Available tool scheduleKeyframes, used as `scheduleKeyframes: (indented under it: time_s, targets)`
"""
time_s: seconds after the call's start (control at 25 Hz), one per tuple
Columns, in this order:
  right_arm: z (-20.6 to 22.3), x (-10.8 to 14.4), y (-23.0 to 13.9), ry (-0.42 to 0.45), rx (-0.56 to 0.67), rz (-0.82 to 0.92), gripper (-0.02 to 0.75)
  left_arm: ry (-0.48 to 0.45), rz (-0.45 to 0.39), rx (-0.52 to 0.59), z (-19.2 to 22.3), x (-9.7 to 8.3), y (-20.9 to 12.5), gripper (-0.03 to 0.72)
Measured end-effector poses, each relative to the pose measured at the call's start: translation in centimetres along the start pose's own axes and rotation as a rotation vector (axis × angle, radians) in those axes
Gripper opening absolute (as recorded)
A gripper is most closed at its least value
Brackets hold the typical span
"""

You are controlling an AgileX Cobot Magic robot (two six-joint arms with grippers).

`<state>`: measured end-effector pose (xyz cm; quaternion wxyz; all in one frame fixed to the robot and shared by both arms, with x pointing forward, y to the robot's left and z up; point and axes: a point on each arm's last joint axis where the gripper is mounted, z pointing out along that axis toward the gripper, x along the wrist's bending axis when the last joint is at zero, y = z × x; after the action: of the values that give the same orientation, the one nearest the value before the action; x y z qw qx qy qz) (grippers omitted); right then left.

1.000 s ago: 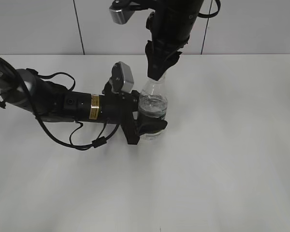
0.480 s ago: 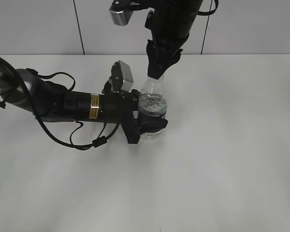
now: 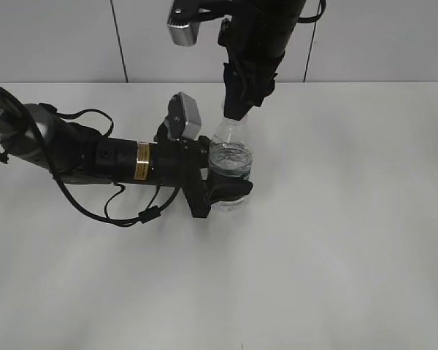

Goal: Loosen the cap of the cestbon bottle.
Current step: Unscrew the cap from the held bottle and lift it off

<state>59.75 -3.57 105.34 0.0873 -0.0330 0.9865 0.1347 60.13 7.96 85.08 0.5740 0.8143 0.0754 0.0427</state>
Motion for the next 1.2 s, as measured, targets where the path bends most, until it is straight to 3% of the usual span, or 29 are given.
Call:
scheduleKeyframes:
  time_s: [0.84,1.2]
  targets:
    - [-1.4,0.0,0.0,-0.044,-0.006,-0.012,0.291,-0.019,0.018,0.012,0.0,-0.2,-0.1,0.412]
    - [-3.1,-0.4,-0.8,-0.112,0.017,0.243,0.291,-0.015,0.016,0.010,0.0,-0.2,-0.1,0.412]
